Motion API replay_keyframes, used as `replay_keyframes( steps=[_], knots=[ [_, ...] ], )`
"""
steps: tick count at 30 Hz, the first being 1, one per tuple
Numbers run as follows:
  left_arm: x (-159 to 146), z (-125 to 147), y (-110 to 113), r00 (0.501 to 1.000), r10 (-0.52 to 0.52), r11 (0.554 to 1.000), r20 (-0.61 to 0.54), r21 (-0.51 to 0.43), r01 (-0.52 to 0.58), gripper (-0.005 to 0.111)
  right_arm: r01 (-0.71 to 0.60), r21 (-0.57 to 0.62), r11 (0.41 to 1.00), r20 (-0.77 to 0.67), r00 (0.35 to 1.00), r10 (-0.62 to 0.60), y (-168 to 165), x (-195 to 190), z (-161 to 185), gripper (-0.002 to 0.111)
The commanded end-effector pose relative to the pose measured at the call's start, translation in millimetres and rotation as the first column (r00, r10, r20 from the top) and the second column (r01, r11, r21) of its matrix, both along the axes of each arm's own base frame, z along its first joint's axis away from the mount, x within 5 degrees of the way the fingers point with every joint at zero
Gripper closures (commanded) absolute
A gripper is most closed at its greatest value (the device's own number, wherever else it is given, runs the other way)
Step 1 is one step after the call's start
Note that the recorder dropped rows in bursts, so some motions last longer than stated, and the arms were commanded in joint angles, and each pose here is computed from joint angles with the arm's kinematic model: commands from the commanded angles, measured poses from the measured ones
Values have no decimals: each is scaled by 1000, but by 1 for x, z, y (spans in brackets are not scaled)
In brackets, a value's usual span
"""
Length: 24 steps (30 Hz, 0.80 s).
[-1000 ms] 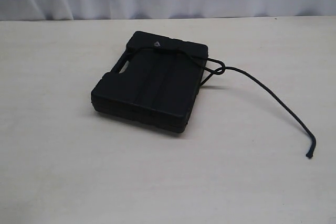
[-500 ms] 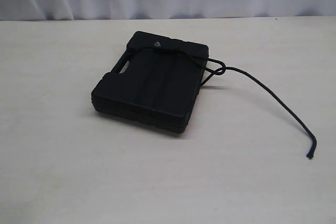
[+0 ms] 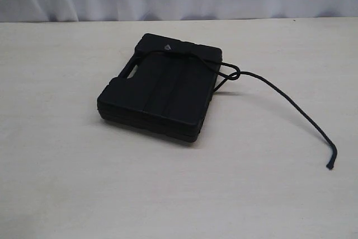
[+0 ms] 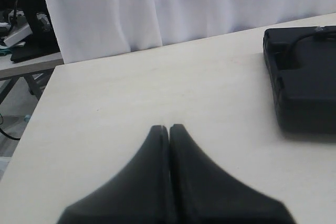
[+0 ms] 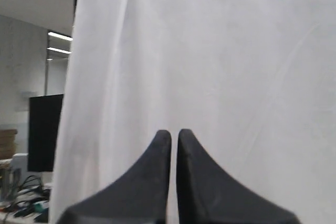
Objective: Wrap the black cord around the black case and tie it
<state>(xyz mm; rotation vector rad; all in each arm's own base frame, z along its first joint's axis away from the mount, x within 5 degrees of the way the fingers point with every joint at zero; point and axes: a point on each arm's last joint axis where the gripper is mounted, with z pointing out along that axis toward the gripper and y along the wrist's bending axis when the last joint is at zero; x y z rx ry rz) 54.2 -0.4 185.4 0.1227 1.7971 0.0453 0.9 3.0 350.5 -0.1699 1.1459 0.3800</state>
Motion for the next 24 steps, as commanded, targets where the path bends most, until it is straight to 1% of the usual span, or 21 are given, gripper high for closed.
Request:
replay_keyframes(
  steps=[1, 3, 6, 9, 15, 17, 18, 19, 22, 24],
  knots=[
    [0, 0, 0, 1000, 1, 1000, 8, 2, -1, 107, 150, 15, 989, 19, 989, -150, 0, 14, -20, 104],
    [0, 0, 0, 1000, 1, 1000, 8, 2, -1, 107, 203, -10, 979, -1, 979, -203, 0, 20, -31, 104],
    [0, 0, 0, 1000, 1, 1000, 8, 2, -1, 107, 293, -95, 952, -35, 954, -297, 0, 30, -50, 104],
    [0, 0, 0, 1000, 1, 1000, 8, 2, -1, 107, 327, -157, 932, -75, 937, -342, -1, 39, -72, 104],
    [0, 0, 0, 1000, 1, 1000, 8, 2, -1, 107, 322, -243, 915, -138, 922, -361, 0, 53, -126, 104],
    [0, -1, 0, 1000, 2, 1000, 3, 3, -2, 107, 320, -263, 910, -150, 919, -366, 0, 54, -129, 104],
    [0, -1, 0, 1000, 2, 1000, -2, 3, -2, 107, 305, -308, 901, -201, 905, -375, 0, 55, -135, 104],
    [0, -1, 0, 1000, 2, 1000, -2, 3, -2, 107, 303, -332, 893, -204, 902, -382, 0, 55, -137, 104],
    [0, -1, 0, 1000, 2, 1000, -2, 3, -2, 107, 295, -362, 884, -225, 893, -390, 0, 55, -140, 104],
    [0, -1, 0, 1000, 2, 1000, -2, 3, -2, 107, 278, -384, 880, -274, 876, -396, 0, 56, -145, 104]
  ],
)
